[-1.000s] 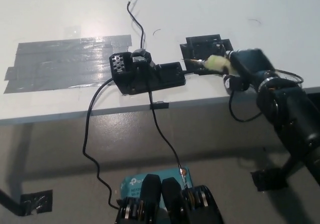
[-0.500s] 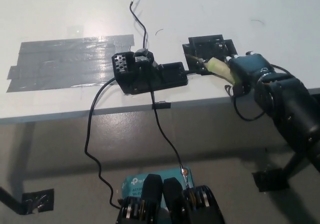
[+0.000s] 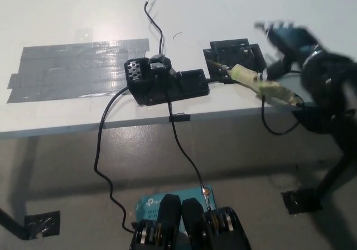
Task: The robot uses its right hand to grab the soldering gun kept on the middle of the table and pulls it out of its base and keep it on the right side of the base
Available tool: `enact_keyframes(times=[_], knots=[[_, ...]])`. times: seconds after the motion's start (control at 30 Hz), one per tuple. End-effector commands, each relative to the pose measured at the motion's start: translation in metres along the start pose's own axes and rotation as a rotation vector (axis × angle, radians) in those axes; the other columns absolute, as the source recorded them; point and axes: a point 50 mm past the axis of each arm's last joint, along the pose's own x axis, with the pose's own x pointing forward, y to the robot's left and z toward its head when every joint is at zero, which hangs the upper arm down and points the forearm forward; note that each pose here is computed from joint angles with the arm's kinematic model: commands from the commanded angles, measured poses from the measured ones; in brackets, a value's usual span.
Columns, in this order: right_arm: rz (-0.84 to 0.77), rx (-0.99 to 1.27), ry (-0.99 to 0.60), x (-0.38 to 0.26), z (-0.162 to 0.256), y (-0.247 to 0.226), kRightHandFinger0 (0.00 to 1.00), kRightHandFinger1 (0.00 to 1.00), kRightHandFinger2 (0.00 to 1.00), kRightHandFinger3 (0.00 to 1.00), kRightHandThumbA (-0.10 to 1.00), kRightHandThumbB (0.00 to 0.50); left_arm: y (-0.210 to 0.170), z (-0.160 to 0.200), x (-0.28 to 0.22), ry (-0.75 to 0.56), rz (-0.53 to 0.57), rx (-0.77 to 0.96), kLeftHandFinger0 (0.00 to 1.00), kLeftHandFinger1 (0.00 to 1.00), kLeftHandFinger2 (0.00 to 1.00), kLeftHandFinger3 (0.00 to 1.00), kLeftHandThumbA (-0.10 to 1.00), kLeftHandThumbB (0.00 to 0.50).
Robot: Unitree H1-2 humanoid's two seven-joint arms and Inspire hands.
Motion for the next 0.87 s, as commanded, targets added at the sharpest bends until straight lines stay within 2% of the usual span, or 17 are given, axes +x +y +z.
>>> enact_keyframes(times=[0.0, 0.07, 0.17, 0.2, 0.23, 0.27, 0.3, 0.37, 0.43, 0.47, 0.53, 0.57, 0.6, 0.63, 0.67, 0.7, 0.83], knots=[[-0.111, 0.158, -0.108, -0.05, -0.016, -0.044, 1.0, 1.0, 1.0, 1.0, 1.0, 0.5, 0.009, 0.004, -0.005, -0.013, -0.004, 0.033, 0.48, 0.57, 0.66, 0.73, 0.59, 0.288], [-0.122, 0.235, -0.154, -0.082, -0.019, -0.044, 1.0, 1.0, 1.0, 1.0, 1.0, 0.5, 0.012, 0.004, -0.005, -0.016, 0.002, 0.029, 0.45, 0.54, 0.63, 0.71, 0.59, 0.299], [-0.124, 0.343, -0.211, -0.124, -0.03, -0.04, 1.0, 1.0, 1.0, 1.0, 0.99, 0.5, 0.014, 0.006, -0.003, -0.016, 0.002, 0.03, 0.42, 0.51, 0.61, 0.74, 0.58, 0.288], [-0.138, 0.415, -0.251, -0.162, -0.043, -0.026, 1.0, 1.0, 1.0, 1.0, 0.97, 0.5, 0.014, 0.007, -0.005, -0.015, 0.004, 0.028, 0.43, 0.52, 0.62, 0.75, 0.59, 0.297], [-0.123, 0.482, -0.276, -0.188, -0.051, -0.01, 1.0, 1.0, 1.0, 1.0, 0.9, 0.469, 0.014, 0.007, -0.004, -0.016, 0.006, 0.018, 0.46, 0.55, 0.65, 0.77, 0.57, 0.285], [-0.117, 0.51, -0.285, -0.2, -0.055, -0.003, 1.0, 1.0, 1.0, 1.0, 0.89, 0.47, 0.014, 0.007, -0.004, -0.016, 0.007, 0.014, 0.46, 0.55, 0.66, 0.77, 0.57, 0.285], [-0.11, 0.557, -0.279, -0.21, -0.057, 0.01, 1.0, 1.0, 1.0, 1.0, 0.82, 0.445, 0.016, 0.006, -0.005, -0.019, 0.006, 0.02, 0.45, 0.55, 0.67, 0.78, 0.57, 0.277], [-0.068, 0.653, -0.155, -0.244, -0.072, 0.064, 1.0, 1.0, 1.0, 1.0, 0.74, 0.357, 0.015, 0.007, -0.002, -0.02, 0.005, 0.011, 0.45, 0.54, 0.66, 0.77, 0.57, 0.283], [-0.065, 0.666, -0.14, -0.248, -0.074, 0.069, 1.0, 1.0, 1.0, 1.0, 0.73, 0.357, 0.016, 0.007, -0.001, -0.02, 0.003, 0.009, 0.44, 0.54, 0.66, 0.77, 0.57, 0.283], [-0.038, 0.764, -0.08, -0.259, -0.082, 0.106, 1.0, 1.0, 1.0, 1.0, 0.58, 0.242, 0.015, 0.007, 0.0, -0.021, 0.006, 0.01, 0.44, 0.55, 0.65, 0.79, 0.56, 0.263], [0.002, 0.816, 0.001, -0.274, -0.09, 0.138, 1.0, 1.0, 1.0, 1.0, 0.55, 0.198, 0.012, 0.004, 0.001, -0.017, 0.0, 0.008, 0.44, 0.54, 0.63, 0.78, 0.58, 0.281], [0.006, 0.825, 0.005, -0.276, -0.091, 0.142, 1.0, 1.0, 1.0, 1.0, 0.54, 0.195, 0.011, 0.004, 0.001, -0.016, 0.0, 0.007, 0.44, 0.54, 0.63, 0.78, 0.59, 0.282], [0.017, 0.898, 0.057, -0.277, -0.091, 0.171, 1.0, 1.0, 1.0, 1.0, 0.4, 0.171, 0.011, 0.005, 0.002, -0.017, 0.006, 0.003, 0.43, 0.53, 0.65, 0.81, 0.58, 0.271], [0.016, 0.919, 0.071, -0.275, -0.09, 0.176, 1.0, 1.0, 1.0, 1.0, 0.32, 0.178, 0.012, 0.007, 0.002, -0.023, 0.01, 0.004, 0.43, 0.52, 0.66, 0.82, 0.58, 0.268], [0.024, 0.926, 0.087, -0.273, -0.089, 0.181, 1.0, 1.0, 1.0, 1.0, 0.36, 0.19, 0.013, 0.008, 0.003, -0.024, 0.014, 0.002, 0.43, 0.53, 0.68, 0.83, 0.58, 0.262], [0.018, 0.962, 0.068, -0.269, -0.09, 0.192, 1.0, 1.0, 1.0, 1.0, 0.27, 0.159, 0.014, 0.01, 0.005, -0.029, 0.015, 0.008, 0.43, 0.54, 0.69, 0.85, 0.58, 0.257], [0.024, 0.99, 0.067, -0.267, -0.09, 0.209, 1.0, 1.0, 1.0, 1.0, 0.24, 0.138, 0.016, 0.01, 0.005, -0.029, 0.022, 0.01, 0.43, 0.54, 0.69, 0.87, 0.58, 0.251]])
